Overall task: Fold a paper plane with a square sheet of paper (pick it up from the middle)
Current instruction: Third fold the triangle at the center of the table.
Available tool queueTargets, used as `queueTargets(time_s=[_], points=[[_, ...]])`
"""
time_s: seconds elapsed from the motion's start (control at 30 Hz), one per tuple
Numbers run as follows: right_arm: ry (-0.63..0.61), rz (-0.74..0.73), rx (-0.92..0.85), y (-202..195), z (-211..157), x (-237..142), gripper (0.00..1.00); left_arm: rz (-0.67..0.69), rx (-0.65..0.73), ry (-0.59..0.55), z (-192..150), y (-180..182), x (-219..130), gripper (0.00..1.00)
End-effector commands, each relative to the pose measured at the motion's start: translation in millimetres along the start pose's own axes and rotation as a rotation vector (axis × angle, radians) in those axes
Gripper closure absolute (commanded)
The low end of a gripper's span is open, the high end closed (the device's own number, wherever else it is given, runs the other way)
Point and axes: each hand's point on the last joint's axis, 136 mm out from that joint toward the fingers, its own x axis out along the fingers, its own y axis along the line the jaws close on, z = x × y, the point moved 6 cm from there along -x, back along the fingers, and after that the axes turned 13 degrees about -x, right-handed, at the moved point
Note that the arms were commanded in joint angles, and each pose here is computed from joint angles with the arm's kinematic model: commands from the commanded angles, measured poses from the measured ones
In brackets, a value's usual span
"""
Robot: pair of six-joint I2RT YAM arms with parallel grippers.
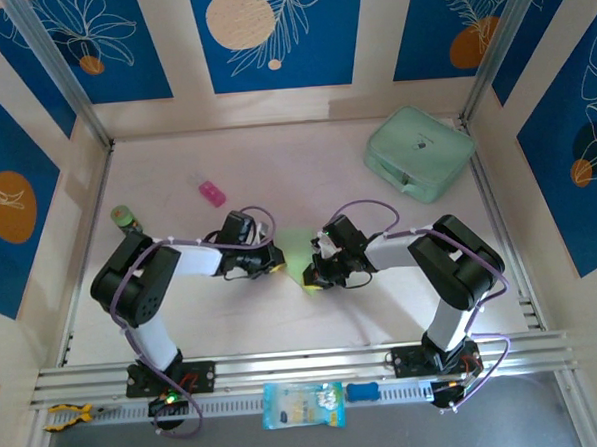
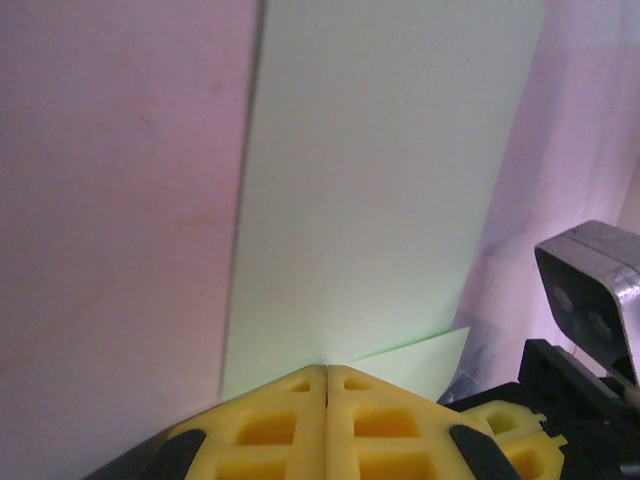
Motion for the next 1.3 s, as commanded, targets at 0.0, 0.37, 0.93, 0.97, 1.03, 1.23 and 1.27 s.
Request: queueTargets(time_s=[0.0,0.37,0.93,0.97,1.03,1.23,1.27], points=[[0.12,-0.146,0.135,-36.1,-36.6,6.0,0.99,0.102,-0.036,-0.058,15.7,24.0,-5.6,1.0],[0.118,-0.132,0.122,-33.1,-33.6,6.3,0.99,0.076,-0.006,-0.077,22.5,6.1,-24.3,1.0],[0.112,-0.127,0.111,-30.2,-31.0,4.3,0.99,-0.053,0.179,0.035,-5.8,-42.2,-17.0,0.98],[0.11,-0.127,0.11,-30.3,-30.7,3.9,0.99,-0.061,0.184,0.048,-6.8,-44.0,-13.6,0.98],[0.11,-0.128,0.109,-30.2,-30.6,3.6,0.99,-0.061,0.189,0.067,-7.1,-44.1,-7.2,0.98],[0.101,-0.121,0.097,-27.4,-27.9,1.2,0.98,0.043,0.125,0.112,-3.8,-16.3,14.2,0.99],[0.098,-0.119,0.094,-26.2,-26.5,0.3,0.98,0.068,0.112,0.111,-3.4,-9.6,16.9,1.0]])
